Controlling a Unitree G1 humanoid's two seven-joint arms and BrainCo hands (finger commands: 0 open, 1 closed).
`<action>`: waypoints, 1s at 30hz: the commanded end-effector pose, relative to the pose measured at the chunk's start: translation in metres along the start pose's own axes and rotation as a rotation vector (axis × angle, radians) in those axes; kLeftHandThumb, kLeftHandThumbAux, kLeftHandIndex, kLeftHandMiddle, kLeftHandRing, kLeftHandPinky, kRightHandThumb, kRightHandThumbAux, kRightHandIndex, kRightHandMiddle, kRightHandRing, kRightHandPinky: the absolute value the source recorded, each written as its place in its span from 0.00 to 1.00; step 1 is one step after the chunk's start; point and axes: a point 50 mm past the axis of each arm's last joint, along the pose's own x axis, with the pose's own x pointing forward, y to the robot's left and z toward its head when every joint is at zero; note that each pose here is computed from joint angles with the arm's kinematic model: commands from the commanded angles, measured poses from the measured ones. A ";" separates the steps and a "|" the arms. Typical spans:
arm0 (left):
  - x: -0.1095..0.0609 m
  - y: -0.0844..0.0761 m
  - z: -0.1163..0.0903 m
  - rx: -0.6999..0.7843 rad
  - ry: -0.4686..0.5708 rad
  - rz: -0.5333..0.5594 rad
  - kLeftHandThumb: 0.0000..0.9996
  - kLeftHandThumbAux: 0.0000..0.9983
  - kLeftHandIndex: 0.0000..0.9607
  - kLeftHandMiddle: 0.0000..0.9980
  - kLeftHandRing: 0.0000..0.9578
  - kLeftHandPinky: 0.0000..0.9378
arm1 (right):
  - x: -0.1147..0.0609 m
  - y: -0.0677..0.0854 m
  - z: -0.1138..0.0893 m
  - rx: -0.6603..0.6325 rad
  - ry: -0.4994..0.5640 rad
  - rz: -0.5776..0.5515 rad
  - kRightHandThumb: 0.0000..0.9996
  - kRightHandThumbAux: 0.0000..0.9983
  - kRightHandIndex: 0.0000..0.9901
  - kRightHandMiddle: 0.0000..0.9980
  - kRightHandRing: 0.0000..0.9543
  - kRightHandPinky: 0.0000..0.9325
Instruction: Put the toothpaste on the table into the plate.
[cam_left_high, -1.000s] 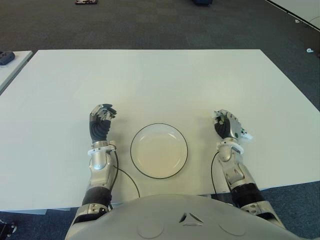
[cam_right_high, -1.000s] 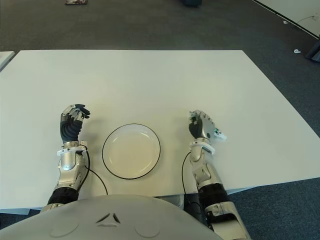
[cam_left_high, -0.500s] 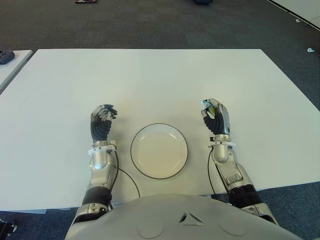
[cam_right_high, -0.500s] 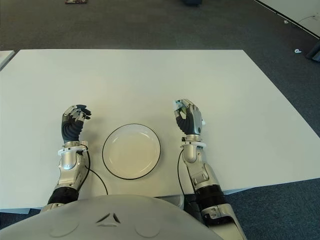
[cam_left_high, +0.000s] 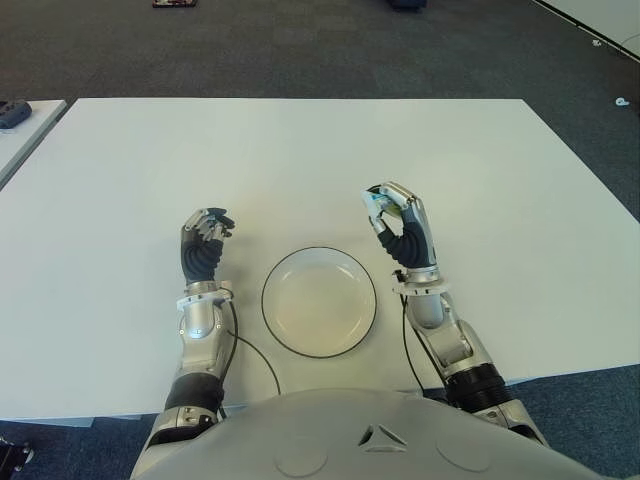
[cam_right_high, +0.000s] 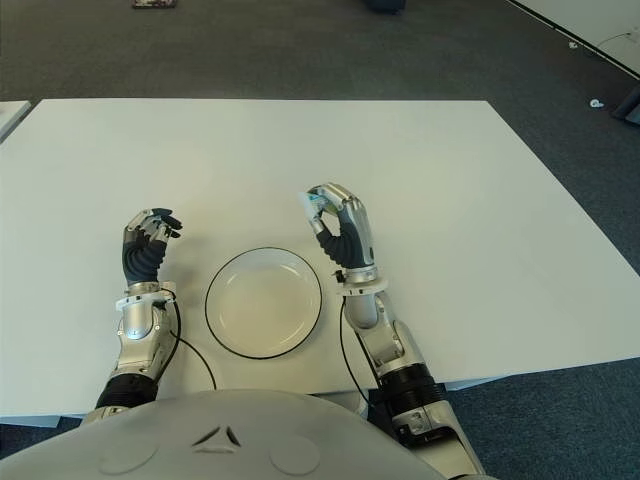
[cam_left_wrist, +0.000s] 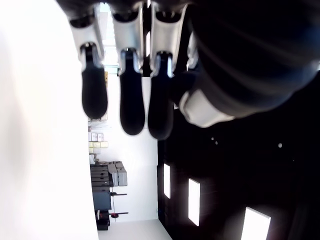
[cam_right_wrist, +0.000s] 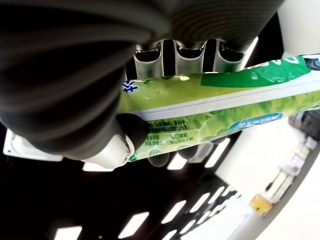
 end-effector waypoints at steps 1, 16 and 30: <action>-0.008 -0.001 -0.009 0.003 0.044 0.007 0.69 0.72 0.45 0.55 0.56 0.57 | -0.002 0.008 0.012 0.055 -0.093 0.081 0.70 0.73 0.44 0.88 0.90 0.90; -0.009 0.001 -0.011 0.017 0.063 0.009 0.69 0.72 0.45 0.55 0.56 0.56 | -0.004 0.031 0.016 0.125 -0.227 0.521 0.71 0.72 0.44 0.86 0.88 0.90; -0.009 0.002 -0.011 0.019 0.071 0.006 0.69 0.72 0.45 0.56 0.57 0.56 | -0.017 0.049 0.014 0.115 -0.160 0.860 0.71 0.72 0.44 0.90 0.92 0.95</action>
